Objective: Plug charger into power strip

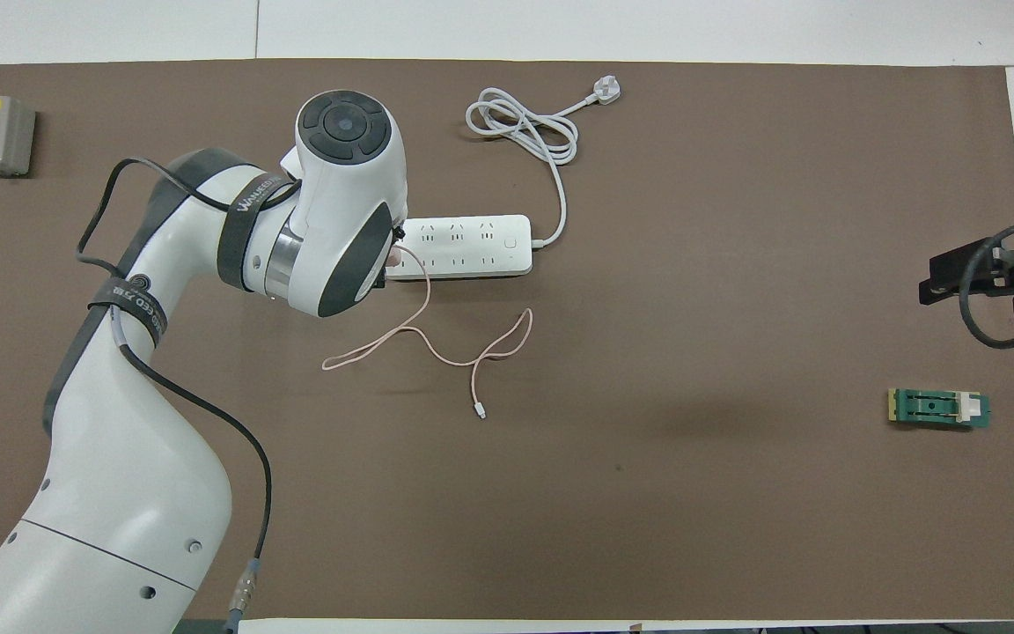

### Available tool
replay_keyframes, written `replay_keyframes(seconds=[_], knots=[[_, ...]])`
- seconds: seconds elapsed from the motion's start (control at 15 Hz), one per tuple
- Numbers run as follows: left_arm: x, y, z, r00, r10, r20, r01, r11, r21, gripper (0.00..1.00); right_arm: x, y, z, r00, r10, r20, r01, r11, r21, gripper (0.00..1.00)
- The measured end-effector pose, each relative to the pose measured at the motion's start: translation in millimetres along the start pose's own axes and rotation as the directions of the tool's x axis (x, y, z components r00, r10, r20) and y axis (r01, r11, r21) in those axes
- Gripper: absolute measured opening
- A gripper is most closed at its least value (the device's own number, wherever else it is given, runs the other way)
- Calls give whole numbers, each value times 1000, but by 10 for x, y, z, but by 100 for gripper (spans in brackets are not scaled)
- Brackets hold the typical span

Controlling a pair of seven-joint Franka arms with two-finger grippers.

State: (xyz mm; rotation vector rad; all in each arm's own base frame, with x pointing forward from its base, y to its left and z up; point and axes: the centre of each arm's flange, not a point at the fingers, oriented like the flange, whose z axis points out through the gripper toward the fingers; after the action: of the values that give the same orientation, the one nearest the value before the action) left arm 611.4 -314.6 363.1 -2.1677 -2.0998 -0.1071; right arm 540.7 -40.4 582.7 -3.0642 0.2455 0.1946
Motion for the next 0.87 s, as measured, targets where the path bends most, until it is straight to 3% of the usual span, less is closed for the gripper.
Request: replay_keyframes(seconds=[0.87], knots=[[-43, 44, 17, 1000, -6, 17, 7, 999, -35, 31, 0, 0, 0, 1000, 0, 0, 0, 1000, 0, 100]])
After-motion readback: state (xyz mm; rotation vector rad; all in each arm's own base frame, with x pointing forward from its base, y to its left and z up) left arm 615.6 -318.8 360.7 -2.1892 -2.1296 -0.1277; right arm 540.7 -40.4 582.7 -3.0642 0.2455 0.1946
